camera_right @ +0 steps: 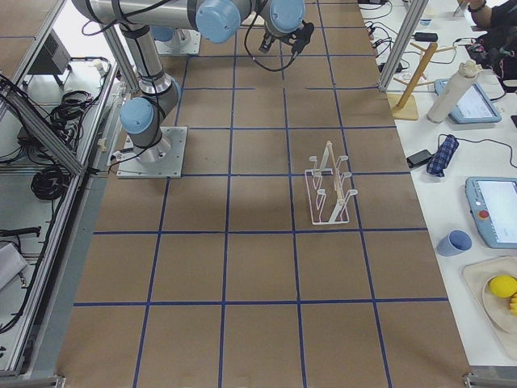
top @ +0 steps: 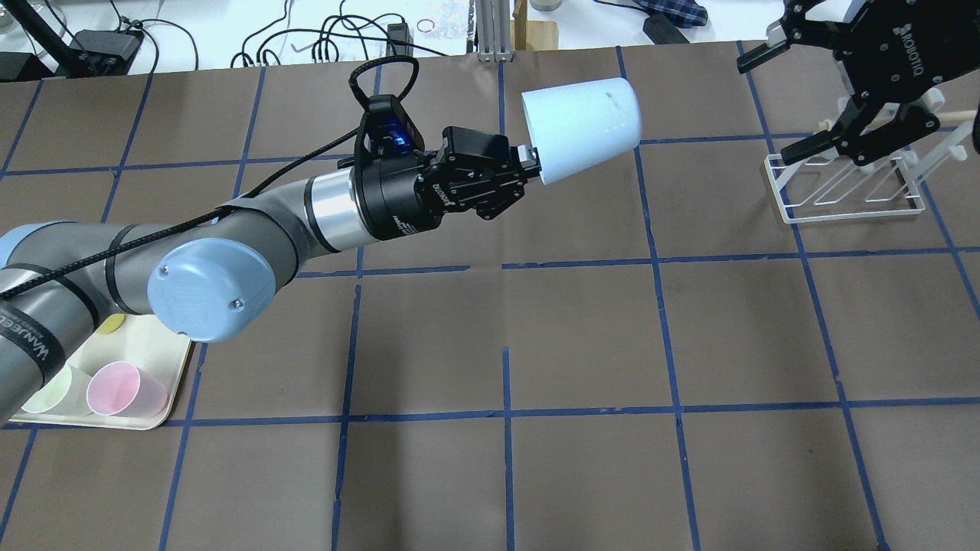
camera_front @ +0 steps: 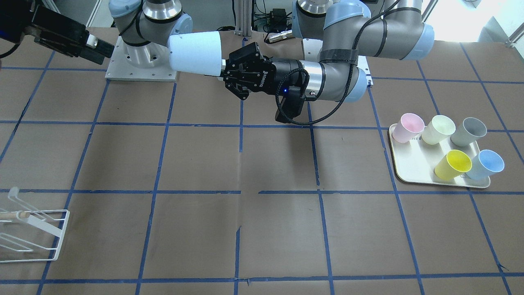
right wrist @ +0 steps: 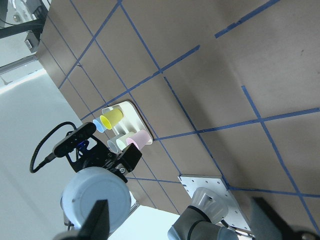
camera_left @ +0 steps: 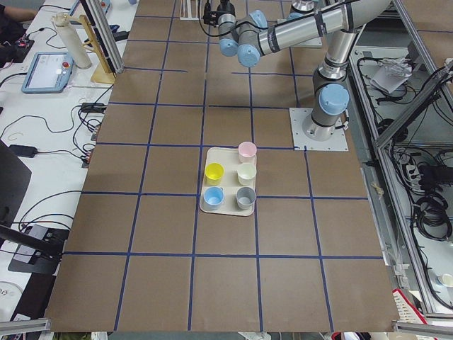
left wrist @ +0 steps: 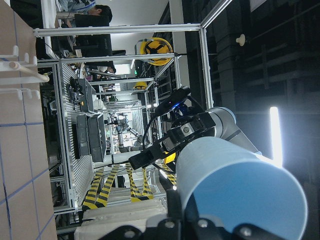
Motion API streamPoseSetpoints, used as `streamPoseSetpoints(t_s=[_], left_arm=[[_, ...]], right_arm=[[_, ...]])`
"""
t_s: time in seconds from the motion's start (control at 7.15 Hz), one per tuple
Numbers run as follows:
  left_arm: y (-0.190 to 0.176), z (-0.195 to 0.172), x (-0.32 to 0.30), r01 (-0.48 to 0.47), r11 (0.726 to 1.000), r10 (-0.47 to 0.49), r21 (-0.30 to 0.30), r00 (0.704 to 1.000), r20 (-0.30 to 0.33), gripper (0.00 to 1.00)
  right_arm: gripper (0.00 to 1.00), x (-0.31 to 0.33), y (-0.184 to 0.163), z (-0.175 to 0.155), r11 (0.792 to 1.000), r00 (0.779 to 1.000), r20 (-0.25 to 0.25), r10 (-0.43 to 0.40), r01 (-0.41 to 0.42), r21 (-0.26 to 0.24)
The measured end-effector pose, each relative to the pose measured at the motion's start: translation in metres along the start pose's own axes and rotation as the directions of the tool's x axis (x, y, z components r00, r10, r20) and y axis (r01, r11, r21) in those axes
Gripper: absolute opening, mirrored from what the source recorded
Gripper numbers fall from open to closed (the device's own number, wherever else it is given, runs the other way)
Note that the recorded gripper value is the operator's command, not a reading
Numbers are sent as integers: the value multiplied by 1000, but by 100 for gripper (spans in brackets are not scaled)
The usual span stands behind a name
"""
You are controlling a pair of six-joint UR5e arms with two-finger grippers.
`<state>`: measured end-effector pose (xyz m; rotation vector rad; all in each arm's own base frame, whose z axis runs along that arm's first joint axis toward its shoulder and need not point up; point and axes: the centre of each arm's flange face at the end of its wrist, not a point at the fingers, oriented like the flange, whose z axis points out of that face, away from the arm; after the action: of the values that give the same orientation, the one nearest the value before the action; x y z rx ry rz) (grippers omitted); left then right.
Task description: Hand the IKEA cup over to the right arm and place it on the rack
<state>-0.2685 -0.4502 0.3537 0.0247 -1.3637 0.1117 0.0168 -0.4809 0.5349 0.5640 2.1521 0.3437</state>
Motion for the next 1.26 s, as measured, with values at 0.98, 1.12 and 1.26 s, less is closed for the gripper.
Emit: streamPoseSetpoints(t_s=[0.98,1.12,1.26], left_arm=[[4,12,-11,4,999,-3,-35,1000,3,0],[4,12,-11,4,999,-4,-33,1000,1,0],[4,12,-11,5,999,-5,-32,1000,0,0]], right_arm=[[100,14,2,25,963,966,84,244,-231,-137],[100,15,0,31,945,949,88,303,-287,-157],[100,15,-4,40,931,936,102,338,-317,-181]])
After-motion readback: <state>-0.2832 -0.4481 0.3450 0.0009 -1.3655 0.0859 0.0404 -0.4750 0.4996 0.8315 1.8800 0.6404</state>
